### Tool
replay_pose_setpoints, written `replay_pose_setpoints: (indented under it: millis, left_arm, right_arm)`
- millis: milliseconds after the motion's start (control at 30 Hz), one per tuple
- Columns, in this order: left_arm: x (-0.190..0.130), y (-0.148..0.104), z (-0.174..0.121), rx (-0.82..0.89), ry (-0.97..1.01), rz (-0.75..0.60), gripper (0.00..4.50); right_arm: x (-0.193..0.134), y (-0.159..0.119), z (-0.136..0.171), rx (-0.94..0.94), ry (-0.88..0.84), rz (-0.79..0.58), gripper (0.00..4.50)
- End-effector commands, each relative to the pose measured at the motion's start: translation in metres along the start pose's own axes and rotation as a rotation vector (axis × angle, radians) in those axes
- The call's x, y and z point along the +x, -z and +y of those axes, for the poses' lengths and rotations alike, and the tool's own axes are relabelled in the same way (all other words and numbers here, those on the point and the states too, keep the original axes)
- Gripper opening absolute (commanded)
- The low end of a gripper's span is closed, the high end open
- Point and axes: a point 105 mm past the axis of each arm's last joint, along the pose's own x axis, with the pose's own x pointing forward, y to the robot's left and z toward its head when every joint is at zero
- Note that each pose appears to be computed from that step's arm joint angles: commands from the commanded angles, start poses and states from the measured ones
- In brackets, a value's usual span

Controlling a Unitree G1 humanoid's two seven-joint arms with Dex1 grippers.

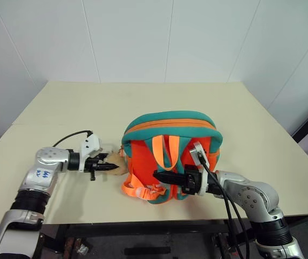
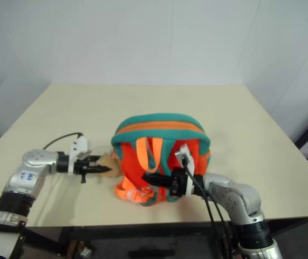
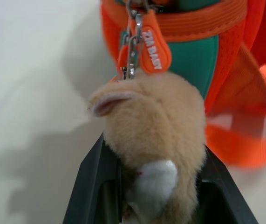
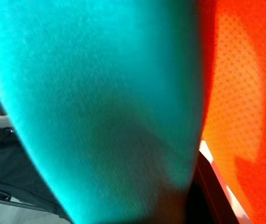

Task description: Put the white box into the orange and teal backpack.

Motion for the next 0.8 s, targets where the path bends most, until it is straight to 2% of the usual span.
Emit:
replay_pose_setpoints:
  millis: [33,100,133,200,433,467,500,700,800]
  left_arm:
    - [0.007,-0.012,-0.006,0.005,0.007,-0.078,1.06]
    - [0.007,-0.02,-0.006,0.008,-0.004,-0.117,1.06]
    - [0.004,-0.025,-0.006,0.01,-0.003,-0.124,1.39]
    - [-0.004,-0.034,-0.007,0.032,-0.005,-0.163,2.03]
    - [-0.049,-0.034,-0.013,0.088,0.017,-0.094,4.47]
    - [-0.054,-0.034,-0.012,0.092,0.007,-0.09,4.5]
    - [-0.058,-0.035,-0.012,0.094,0.0,-0.088,4.5]
    - [-0.068,-0.029,-0.011,0.108,-0.038,-0.061,4.5]
    - [-0.071,-0.035,-0.011,0.145,-0.059,-0.106,4.5]
  right_arm:
    - [-0.002,-0.007,0.006,-0.016,-0.026,-0.021,0.53]
    - [-0.003,-0.01,0.013,-0.009,-0.059,-0.018,0.53]
    - [-0.005,-0.012,0.018,-0.006,-0.082,-0.013,1.02]
    - [-0.011,-0.016,0.028,-0.011,-0.131,0.0,1.52]
    - [-0.039,-0.033,0.013,-0.34,0.034,0.047,3.98]
    - [-0.046,-0.035,0.009,-0.375,0.061,0.062,4.33]
    - [-0.053,-0.035,0.008,-0.391,0.069,0.081,4.47]
    - [-0.087,-0.036,-0.01,-0.519,0.188,0.167,4.47]
    - [-0.111,-0.032,-0.02,-0.587,0.276,0.218,4.47]
